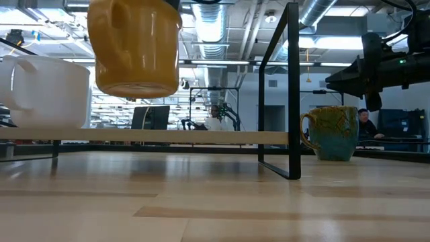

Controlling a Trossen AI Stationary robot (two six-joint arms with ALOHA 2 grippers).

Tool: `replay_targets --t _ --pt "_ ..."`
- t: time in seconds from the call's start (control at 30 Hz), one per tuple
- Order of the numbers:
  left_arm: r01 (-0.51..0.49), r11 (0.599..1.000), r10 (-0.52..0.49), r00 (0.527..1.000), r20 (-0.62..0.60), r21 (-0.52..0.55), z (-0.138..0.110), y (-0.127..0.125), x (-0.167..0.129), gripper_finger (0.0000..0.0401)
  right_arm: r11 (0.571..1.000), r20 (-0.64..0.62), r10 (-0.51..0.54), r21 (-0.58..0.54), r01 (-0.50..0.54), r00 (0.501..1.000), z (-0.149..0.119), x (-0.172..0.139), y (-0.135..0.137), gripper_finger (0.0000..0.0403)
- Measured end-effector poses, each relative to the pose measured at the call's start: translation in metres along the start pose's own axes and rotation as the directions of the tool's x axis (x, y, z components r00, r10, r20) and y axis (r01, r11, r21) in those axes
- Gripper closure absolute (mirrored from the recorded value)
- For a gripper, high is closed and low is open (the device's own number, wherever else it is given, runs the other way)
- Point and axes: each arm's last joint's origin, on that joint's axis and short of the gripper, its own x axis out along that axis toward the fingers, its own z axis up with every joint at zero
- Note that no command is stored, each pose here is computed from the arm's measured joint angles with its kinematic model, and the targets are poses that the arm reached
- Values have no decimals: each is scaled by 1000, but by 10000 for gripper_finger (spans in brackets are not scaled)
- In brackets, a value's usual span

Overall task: Stack small to large cups/mugs on shelf
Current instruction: Put the yellow mug on the shelf

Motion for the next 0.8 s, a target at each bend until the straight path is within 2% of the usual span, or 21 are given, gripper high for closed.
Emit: replay_targets --t 0.3,0.8 --pt "8 999 -8 1000 16 -42 -7 11 6 392 1000 0 -1 0 1 1000 0 0 0 290" --pt "15 1000 -15 999 -31 -13 -2 27 13 392 1000 0 -1 1 1 1000 0 0 0 290"
